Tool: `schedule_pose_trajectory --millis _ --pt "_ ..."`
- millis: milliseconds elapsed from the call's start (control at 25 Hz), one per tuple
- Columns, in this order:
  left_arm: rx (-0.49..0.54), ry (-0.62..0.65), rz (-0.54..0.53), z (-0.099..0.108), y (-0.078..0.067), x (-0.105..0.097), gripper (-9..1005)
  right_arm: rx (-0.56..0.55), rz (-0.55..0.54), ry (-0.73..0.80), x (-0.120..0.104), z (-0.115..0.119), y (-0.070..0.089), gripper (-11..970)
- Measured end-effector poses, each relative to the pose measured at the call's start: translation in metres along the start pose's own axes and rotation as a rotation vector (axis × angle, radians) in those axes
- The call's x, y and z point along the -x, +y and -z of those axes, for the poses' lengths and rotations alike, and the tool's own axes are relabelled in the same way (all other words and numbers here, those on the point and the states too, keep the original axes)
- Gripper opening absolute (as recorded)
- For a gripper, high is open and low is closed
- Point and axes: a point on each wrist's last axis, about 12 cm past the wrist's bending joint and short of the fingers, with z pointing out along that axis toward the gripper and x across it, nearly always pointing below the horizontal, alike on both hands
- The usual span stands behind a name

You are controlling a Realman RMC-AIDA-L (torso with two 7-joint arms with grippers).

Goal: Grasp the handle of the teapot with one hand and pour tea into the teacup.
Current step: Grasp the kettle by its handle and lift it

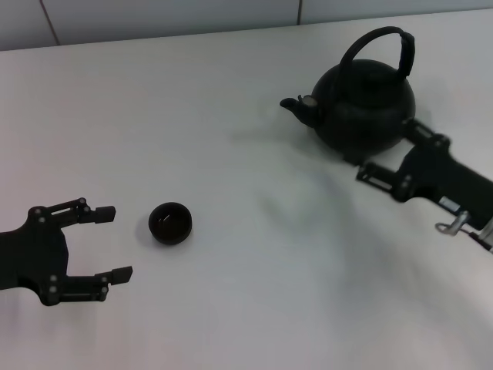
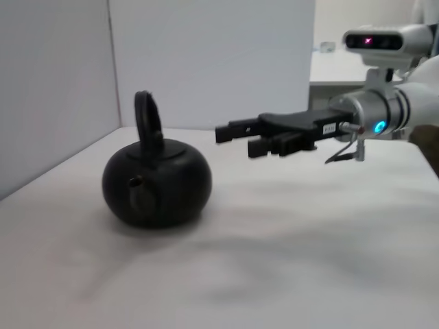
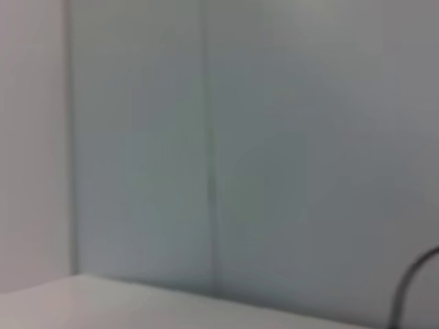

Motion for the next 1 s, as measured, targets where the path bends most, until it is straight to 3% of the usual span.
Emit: schedule_pose_trajectory --millis 80,600,1000 --pt "0.016 0.005 -0.001 -0.002 0.002 -0.001 866 -0.084 -0.026 -0.032 0.0 0.006 -0.006 825" --pt "0.04 0.012 0.005 -0.006 0.003 -0.003 866 -0.234 -0.047 -0.049 0.0 0.017 -0.02 824" --pt "0.046 0.012 0.009 -0.007 0.003 -0.003 866 -0.314 -0.087 -0.004 -0.004 -0.01 -0.032 824"
